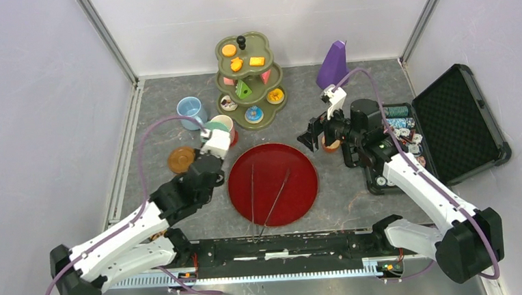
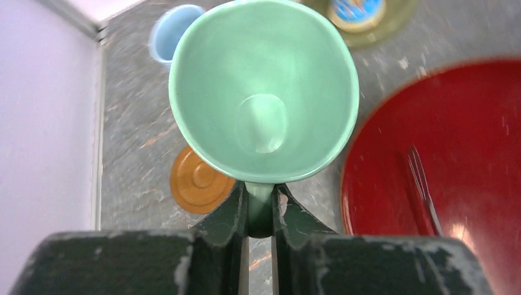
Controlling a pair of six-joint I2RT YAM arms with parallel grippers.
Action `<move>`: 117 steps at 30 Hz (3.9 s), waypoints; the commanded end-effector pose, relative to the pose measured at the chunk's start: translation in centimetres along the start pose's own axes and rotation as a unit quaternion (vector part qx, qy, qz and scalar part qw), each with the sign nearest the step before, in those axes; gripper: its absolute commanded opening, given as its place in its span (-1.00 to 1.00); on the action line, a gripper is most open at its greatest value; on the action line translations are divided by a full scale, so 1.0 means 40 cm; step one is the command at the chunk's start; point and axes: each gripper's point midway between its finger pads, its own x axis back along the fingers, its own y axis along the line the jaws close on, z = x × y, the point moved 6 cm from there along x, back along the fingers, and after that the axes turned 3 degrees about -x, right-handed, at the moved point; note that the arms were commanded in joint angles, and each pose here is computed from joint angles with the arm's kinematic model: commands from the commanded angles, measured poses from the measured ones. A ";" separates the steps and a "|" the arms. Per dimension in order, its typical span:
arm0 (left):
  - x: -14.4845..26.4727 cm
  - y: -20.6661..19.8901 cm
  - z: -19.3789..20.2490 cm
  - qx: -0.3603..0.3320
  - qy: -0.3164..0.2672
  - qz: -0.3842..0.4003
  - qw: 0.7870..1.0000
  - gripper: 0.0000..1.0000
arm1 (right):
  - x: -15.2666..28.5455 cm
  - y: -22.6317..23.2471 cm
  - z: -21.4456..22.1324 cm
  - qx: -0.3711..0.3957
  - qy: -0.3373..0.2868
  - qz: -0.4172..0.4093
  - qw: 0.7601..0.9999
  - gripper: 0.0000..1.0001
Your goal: Serve the afternoon tea
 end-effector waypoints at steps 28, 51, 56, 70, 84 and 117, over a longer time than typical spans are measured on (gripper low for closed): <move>-0.223 0.175 0.249 0.427 0.030 -0.272 0.862 -0.95 | 0.022 -0.022 0.038 -0.023 -0.005 0.009 1.000 0.90; -0.267 0.168 0.279 0.425 0.088 -0.317 0.843 -0.95 | 0.007 -0.029 0.051 -0.035 0.002 0.002 0.999 0.90; -0.274 0.165 0.285 0.425 0.093 -0.319 0.842 -0.94 | 0.004 -0.030 0.056 -0.037 0.005 0.000 0.999 0.90; -0.269 0.164 0.294 0.439 0.101 -0.323 0.833 -0.29 | 0.007 -0.028 0.056 -0.040 0.002 -0.006 0.999 0.89; -0.220 0.176 0.238 0.459 0.092 -0.291 0.834 0.16 | 0.000 -0.028 0.065 -0.045 0.008 -0.012 0.999 0.90; 0.057 0.277 0.328 0.574 0.220 -0.336 0.714 1.00 | -0.026 -0.021 0.082 -0.069 0.025 -0.044 0.996 0.90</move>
